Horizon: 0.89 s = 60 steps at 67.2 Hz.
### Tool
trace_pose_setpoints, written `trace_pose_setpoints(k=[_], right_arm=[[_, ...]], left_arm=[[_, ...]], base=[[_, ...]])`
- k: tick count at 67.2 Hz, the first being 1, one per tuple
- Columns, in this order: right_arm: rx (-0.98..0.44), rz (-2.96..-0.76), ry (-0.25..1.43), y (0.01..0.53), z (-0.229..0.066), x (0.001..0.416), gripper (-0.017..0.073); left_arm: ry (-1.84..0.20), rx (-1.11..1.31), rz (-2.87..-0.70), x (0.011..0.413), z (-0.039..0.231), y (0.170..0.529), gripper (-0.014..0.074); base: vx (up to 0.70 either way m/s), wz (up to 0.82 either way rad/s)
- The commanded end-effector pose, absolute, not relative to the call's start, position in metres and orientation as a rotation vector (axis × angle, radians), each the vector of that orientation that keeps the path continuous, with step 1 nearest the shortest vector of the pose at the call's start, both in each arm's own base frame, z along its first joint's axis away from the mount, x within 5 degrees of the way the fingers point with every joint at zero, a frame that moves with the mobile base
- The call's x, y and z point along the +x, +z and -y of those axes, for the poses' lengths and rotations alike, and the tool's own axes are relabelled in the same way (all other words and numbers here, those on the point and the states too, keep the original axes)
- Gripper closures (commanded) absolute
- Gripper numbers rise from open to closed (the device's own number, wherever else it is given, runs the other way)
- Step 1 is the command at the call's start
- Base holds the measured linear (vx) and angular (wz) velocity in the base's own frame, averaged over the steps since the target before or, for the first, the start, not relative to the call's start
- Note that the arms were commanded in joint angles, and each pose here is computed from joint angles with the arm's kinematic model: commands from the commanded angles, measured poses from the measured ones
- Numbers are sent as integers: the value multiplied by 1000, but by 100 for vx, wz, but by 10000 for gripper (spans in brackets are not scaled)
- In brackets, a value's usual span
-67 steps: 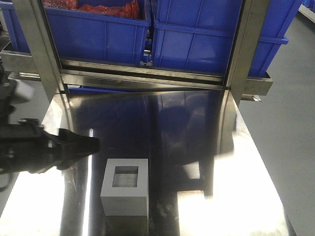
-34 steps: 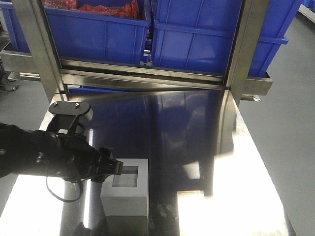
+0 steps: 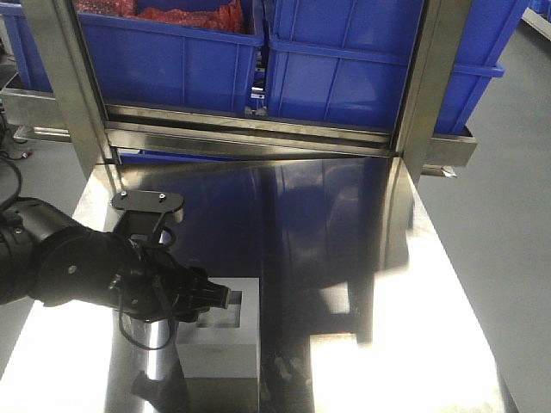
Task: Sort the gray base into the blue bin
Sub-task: 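Reach the left gripper down to the gray square block, then close the left gripper on the block's rim and lift it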
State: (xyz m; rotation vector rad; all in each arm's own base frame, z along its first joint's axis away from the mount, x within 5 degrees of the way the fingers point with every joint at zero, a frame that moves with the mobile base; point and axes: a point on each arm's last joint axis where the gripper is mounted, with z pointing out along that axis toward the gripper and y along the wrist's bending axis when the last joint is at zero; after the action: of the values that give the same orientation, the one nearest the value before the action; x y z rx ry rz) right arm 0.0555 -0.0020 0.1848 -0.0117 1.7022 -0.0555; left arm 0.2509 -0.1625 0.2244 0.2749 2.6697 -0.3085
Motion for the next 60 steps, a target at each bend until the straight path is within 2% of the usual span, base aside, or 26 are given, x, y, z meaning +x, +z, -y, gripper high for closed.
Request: trace_pose_setpoints(k=[1,20,29,36,51,60], right_arm=[[-24,-1621,-76,191,2,56,564],[-24,-1621,-76,191,2,56,564],[-24,-1621,-76,191,2,56,564],[-24,-1621,-76,191,2,56,564],[-24,-1621,-76,191,2,56,564],[-24,-1618,-76,191,2,56,564]], left_arm=[[-360,257,-2593,256,168,239,165],[-334,256,-2652,259,170,224,167],[-324,258,-2670,259,170,221,202],[-318,259,-2680,258,170,220,284],[-307,262,-2698,257,169,220,605],[-313,266,-2675,256,168,224,603]], base=[[0,0],[0,0],[0,0],[0,0],[0,0],[0,0]])
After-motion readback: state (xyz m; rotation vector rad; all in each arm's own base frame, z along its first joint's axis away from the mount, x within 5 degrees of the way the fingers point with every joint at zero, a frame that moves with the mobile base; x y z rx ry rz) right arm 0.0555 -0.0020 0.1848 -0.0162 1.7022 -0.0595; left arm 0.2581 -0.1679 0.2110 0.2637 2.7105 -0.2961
